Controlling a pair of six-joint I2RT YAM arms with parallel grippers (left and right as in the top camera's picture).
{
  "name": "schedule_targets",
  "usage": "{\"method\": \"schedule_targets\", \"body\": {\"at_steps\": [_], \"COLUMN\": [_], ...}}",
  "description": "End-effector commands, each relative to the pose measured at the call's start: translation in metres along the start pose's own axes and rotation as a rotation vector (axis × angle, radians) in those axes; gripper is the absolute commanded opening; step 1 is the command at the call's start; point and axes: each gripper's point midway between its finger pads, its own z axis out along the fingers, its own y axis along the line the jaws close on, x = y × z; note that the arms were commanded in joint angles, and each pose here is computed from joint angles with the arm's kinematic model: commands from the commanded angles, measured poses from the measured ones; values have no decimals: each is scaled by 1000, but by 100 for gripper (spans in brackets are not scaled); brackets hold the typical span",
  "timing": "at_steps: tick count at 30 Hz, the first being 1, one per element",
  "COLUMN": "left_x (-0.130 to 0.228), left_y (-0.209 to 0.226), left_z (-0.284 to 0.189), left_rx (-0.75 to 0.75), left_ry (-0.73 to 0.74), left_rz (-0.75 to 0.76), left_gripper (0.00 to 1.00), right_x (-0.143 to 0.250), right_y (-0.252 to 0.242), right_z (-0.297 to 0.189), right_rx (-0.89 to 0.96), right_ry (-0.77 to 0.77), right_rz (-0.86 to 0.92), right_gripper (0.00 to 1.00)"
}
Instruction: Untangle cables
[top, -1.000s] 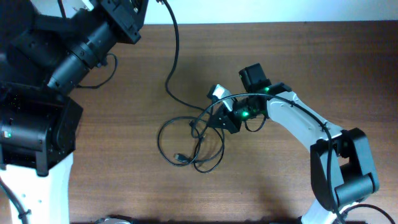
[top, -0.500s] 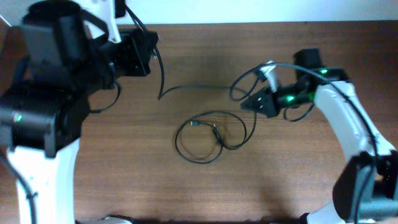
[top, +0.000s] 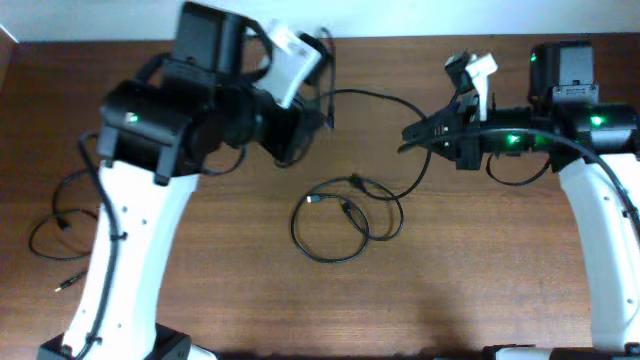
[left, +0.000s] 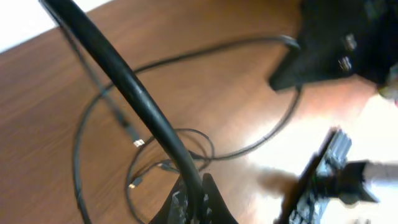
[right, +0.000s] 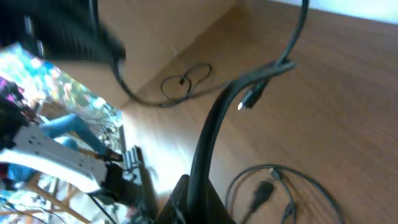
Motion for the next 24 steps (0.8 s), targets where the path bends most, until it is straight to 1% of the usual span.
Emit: {"method": "schedule_targets", "body": {"at_steps": [1, 6, 8, 10, 15, 22, 23, 24], "left_x": [2, 11, 11, 12, 8, 3, 2, 1], "left_y": [-29, -45, -49, -54, -74, -88, -90, -92], "left_z": [13, 23, 26, 28, 36, 46, 46, 45], "left_rx": [113, 161, 173, 186, 274, 338, 349, 364], "left_ry": [21, 62, 68, 72, 55, 36, 30, 21], "left_rz": [206, 315, 322, 329, 346, 365, 365, 366], "left_gripper": [0, 0, 0, 0, 0, 0, 1, 5], "right_x": [-13, -25, -28, -28, -32, -32, -33, -33], "right_y": [17, 45, 52, 53, 65, 66, 66, 66], "right_z": [-6, -10, -12, -12, -16, -16, -16, -16], "right_rx": [-33, -204, -245, -252, -327, -329, -329, -329], "right_ry": [-32, -82, -95, -97, -117, -118, -119, -121], "right_rz": [83, 56, 41, 40, 27, 25, 20, 13], "right_gripper": [4, 4, 4, 4, 4, 4, 4, 4]}}
